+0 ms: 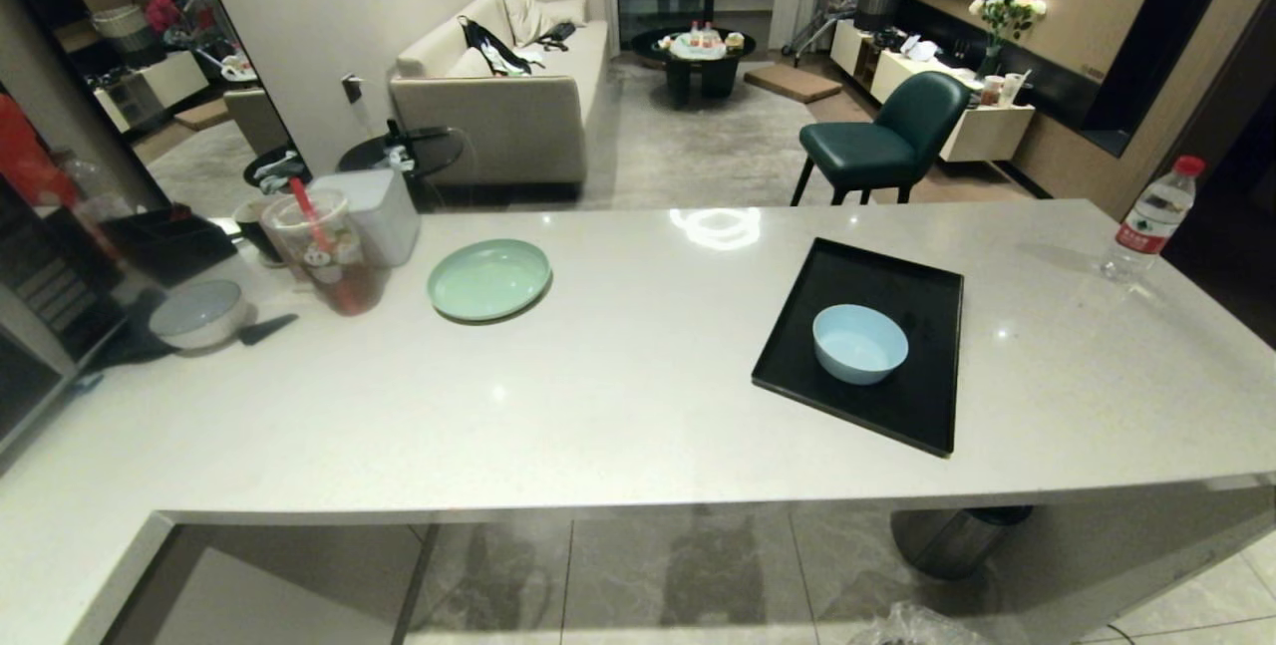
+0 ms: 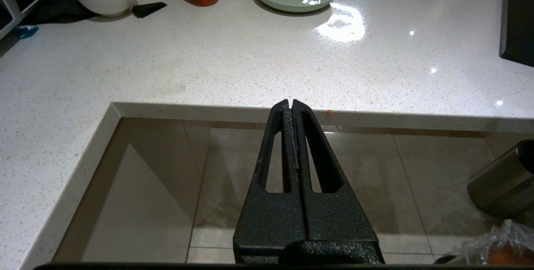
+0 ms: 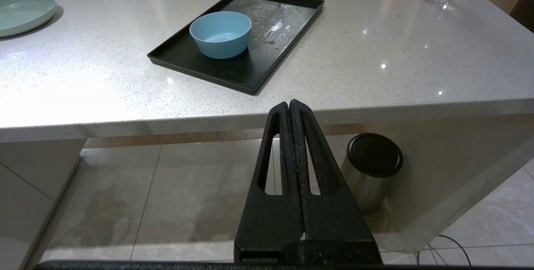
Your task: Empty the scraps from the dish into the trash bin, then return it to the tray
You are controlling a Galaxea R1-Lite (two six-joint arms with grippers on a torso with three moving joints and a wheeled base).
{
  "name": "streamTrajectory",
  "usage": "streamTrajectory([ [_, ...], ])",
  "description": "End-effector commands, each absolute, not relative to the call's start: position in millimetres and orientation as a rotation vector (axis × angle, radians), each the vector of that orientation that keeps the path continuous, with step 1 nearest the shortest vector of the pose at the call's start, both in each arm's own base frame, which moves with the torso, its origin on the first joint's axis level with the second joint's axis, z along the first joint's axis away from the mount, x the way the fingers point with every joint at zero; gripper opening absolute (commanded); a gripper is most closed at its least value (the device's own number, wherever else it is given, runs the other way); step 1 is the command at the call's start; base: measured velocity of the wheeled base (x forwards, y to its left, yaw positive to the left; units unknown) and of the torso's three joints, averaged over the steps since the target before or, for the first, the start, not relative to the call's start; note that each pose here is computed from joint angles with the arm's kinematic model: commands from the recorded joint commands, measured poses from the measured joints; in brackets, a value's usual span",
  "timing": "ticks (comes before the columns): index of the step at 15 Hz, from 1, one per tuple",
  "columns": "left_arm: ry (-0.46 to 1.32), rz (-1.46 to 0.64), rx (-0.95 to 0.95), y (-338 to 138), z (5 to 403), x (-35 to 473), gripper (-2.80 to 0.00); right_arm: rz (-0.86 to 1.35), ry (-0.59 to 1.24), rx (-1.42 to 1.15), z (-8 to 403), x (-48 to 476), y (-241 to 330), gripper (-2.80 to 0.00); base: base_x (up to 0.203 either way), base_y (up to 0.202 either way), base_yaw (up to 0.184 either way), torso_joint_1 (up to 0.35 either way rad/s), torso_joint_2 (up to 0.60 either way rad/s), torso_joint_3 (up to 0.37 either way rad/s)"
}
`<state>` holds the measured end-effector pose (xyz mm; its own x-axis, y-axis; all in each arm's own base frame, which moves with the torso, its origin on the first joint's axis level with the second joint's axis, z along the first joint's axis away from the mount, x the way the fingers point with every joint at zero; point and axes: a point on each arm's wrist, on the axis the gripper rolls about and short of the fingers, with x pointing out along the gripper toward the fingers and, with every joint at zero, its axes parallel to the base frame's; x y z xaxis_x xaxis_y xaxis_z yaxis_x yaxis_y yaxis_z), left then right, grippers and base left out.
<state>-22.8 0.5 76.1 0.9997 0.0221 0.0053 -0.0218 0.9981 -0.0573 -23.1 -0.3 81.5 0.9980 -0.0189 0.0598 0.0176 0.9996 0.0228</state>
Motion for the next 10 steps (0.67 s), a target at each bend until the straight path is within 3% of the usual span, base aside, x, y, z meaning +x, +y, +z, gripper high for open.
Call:
streamTrajectory([
  [1, -0.005, 0.023, -0.058, 0.5, 76.1, -22.7, -2.8, -0.019, -0.06, 0.025, 81.6, -23.0, -0.3, -2.8, 0.0, 0.0, 0.0, 0.0, 0.0, 0.0],
  [10, -0.005, 0.022, -0.058, 0.5, 76.1, -22.7, -2.8, -0.019, -0.06, 0.02, 81.6, -23.0, -0.3, -2.8, 0.0, 0.0, 0.0, 0.0, 0.0, 0.0],
])
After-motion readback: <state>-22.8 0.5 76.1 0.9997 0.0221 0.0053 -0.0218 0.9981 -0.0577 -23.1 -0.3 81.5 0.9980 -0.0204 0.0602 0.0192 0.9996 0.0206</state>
